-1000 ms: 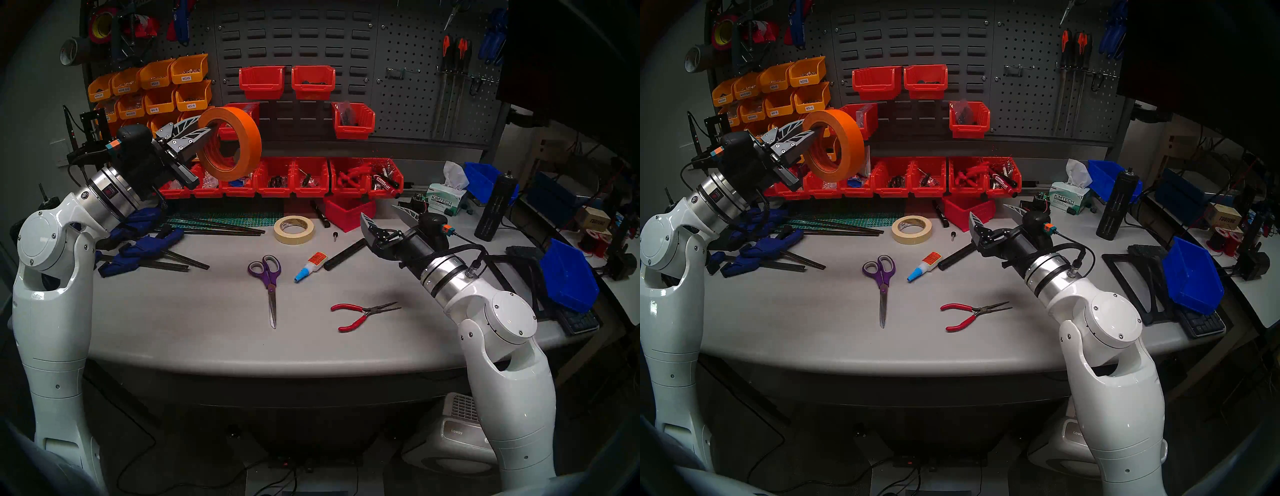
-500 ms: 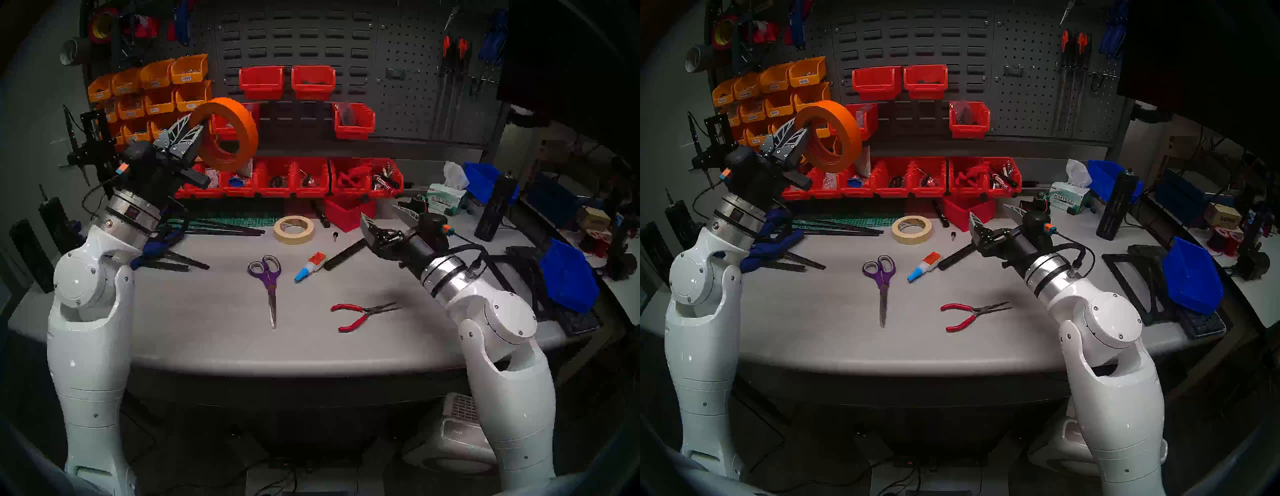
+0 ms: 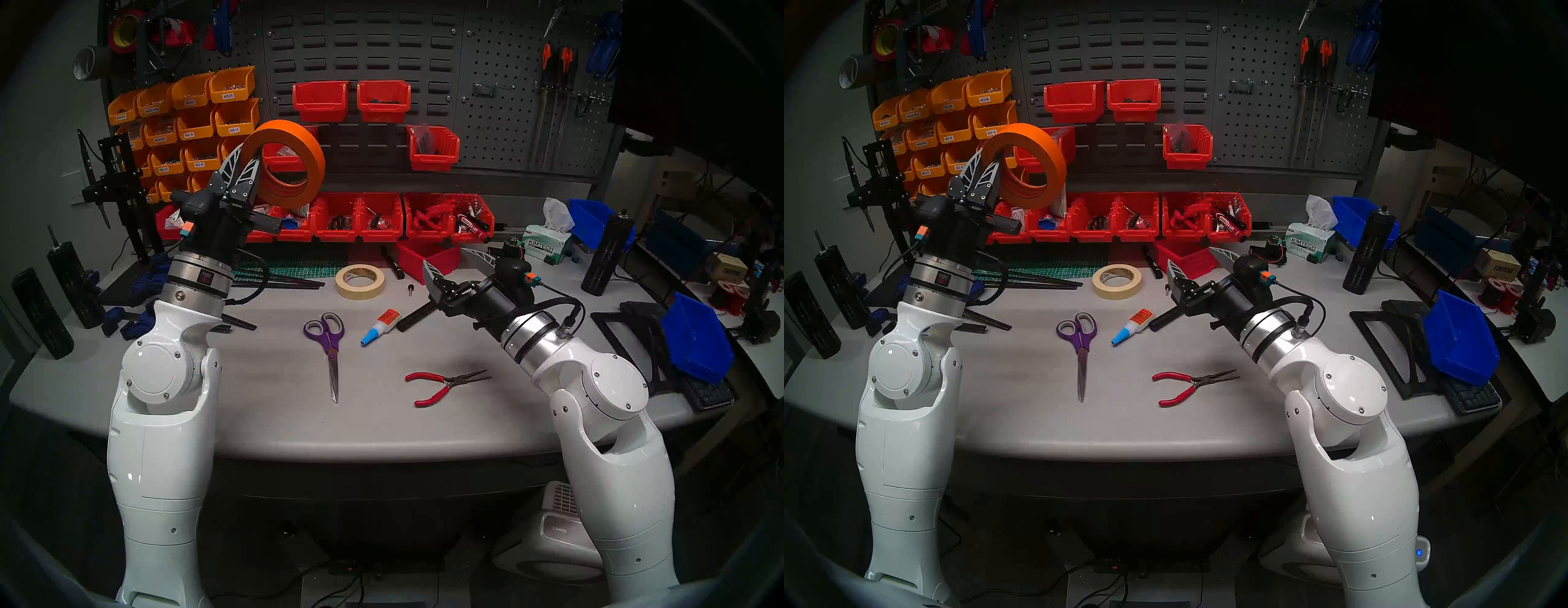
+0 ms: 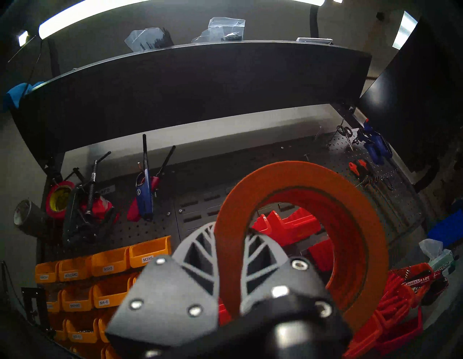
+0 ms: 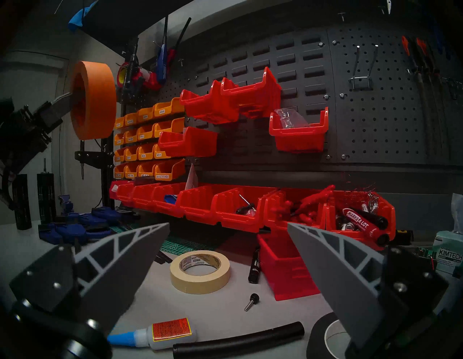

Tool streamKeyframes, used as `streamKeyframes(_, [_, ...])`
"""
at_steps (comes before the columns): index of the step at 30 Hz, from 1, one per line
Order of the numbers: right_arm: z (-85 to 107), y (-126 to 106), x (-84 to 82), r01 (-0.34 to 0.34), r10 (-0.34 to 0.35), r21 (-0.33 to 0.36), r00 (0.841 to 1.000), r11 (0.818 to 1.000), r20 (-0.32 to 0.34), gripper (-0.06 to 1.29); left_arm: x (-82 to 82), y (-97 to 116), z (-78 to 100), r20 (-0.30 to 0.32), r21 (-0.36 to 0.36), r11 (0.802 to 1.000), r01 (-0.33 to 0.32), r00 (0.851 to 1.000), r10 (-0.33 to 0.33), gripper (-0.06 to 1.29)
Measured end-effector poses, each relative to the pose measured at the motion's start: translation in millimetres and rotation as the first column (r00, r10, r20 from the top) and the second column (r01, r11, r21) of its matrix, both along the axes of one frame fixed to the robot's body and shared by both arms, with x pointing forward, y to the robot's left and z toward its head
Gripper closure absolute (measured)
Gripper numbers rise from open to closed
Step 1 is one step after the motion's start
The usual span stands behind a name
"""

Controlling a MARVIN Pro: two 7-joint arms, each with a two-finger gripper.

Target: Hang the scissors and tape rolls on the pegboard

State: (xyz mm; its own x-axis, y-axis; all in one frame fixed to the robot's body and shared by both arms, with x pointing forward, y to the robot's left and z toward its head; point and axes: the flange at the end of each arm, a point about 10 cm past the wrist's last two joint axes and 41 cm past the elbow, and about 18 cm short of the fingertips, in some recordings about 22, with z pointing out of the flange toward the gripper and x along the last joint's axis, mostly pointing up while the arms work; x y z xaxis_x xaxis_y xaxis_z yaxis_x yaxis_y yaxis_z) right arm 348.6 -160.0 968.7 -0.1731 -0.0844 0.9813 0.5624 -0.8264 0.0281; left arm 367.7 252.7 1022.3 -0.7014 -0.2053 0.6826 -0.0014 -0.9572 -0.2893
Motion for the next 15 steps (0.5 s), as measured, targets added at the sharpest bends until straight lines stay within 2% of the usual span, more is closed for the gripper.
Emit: streamKeyframes(15, [30.0,31.2,10.2,-0.084,0.084,-0.001,0.992,0.996,0.092,0.0,-9.5,-25.9,-26.7,-0.04,-0.012,1.0,0.013,0.999,-0.013,1.15])
